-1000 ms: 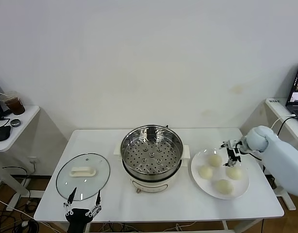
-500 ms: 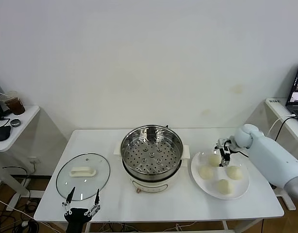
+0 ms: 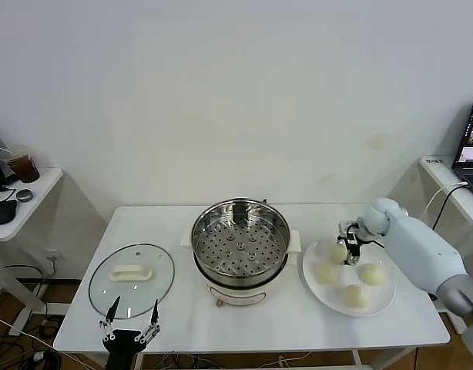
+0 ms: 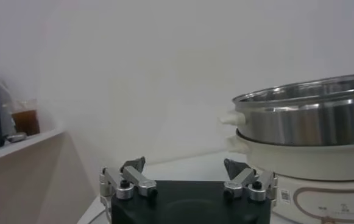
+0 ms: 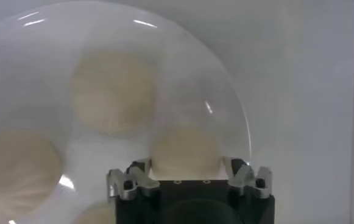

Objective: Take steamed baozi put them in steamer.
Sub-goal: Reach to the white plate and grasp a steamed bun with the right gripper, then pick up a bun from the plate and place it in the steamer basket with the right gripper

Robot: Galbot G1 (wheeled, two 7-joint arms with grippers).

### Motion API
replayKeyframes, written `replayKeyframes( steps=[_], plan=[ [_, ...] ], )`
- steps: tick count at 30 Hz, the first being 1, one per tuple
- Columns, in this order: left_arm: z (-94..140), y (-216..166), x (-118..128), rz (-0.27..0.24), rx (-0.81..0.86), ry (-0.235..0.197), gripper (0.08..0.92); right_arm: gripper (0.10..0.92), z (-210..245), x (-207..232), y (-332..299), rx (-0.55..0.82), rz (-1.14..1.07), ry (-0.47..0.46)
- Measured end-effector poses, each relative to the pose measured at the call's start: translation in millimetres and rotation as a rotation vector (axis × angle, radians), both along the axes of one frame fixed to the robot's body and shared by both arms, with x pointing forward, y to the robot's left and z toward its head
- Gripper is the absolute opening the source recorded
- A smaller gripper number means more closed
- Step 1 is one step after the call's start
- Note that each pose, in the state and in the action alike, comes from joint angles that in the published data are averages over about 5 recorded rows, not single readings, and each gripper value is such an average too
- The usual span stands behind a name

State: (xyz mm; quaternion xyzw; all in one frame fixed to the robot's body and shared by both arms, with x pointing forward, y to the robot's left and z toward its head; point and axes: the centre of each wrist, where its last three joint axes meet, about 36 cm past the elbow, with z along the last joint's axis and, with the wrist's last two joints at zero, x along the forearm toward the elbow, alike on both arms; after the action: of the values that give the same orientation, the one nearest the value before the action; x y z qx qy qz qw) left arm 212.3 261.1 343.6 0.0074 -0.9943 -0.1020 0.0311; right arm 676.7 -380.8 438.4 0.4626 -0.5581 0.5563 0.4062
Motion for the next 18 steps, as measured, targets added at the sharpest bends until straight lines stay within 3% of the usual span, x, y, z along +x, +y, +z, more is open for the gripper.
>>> replayKeyframes(
  steps=[5,12,18],
  plan=[
    [0.5,0.1,-0.1,-0.001,0.001,-0.001,0.823,0.588,3.6,0.5,-0.3,-0.008,0.005,0.006],
    [2.2,-0.8,-0.1,-0.006,-0.001,-0.004,0.823,0.589,18.2,1.5,-0.8,-0.011,0.028,0.015],
    [3.3,0.0,0.2,-0.010,-0.001,-0.007,0.823,0.594,58.3,7.2,0.6,-0.001,0.083,0.001]
  ],
)
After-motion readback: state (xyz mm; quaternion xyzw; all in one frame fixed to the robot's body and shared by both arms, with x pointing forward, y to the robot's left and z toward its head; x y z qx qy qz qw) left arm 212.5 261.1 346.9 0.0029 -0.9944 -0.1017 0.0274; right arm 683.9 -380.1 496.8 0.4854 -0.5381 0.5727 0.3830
